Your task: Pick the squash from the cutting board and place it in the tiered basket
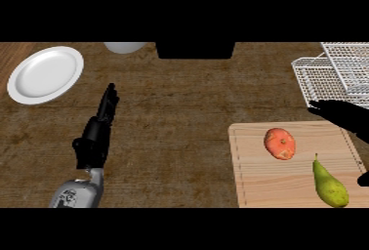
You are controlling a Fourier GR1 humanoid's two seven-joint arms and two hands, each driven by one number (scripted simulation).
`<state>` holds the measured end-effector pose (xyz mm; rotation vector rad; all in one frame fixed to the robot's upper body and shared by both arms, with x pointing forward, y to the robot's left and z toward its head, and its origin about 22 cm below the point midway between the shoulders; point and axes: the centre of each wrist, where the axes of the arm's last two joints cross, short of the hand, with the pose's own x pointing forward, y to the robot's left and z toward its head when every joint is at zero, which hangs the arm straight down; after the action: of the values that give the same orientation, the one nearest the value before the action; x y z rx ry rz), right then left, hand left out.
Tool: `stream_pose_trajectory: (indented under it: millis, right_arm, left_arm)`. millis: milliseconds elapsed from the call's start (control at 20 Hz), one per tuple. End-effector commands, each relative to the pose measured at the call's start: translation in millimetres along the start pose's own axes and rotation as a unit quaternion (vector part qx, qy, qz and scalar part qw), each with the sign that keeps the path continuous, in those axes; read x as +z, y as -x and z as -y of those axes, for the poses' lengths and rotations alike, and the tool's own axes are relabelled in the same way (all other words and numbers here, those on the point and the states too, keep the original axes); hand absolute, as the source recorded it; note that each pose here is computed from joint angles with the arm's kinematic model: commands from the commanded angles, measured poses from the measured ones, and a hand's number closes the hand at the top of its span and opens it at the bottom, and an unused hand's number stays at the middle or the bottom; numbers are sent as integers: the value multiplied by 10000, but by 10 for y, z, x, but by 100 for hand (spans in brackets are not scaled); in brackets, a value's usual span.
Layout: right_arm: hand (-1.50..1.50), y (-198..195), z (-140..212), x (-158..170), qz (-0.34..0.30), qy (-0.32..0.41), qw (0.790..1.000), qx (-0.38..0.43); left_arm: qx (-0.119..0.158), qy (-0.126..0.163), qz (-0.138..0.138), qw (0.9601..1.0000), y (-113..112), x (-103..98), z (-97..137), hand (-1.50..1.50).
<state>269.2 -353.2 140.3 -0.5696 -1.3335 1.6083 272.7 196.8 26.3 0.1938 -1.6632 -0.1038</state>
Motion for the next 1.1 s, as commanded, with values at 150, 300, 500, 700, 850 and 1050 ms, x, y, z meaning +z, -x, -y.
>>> stream_pose_trajectory:
  millis: [150, 300, 500, 700, 850, 1050]
  right_arm:
    - [-150, -107, -19, -53, 254, -203, 9995, -56]
    - [-150, -345, -241, -176, 267, -197, 9994, -115]
    - [-150, -75, -175, -352, 231, -310, 9991, -151]
    - [-150, -242, -177, -479, 210, -375, 9990, -95]
    - [-150, -172, -497, -499, 155, -375, 9990, -190]
    - [-150, -187, -300, -563, 96, -419, 9990, -127]
  left_arm:
    - [64, -11, 46, 10000, -115, 18, -20, 0]
    - [-15, -14, -16, 10000, 104, 53, -36, 0]
    - [36, 37, 23, 10000, -64, 60, 47, 0]
    - [-20, -38, 55, 10000, -53, -13, -129, 0]
    - [19, 39, 11, 10000, -114, -220, -186, 0]
    - [-54, -7, 63, 10000, -110, -176, -161, 0]
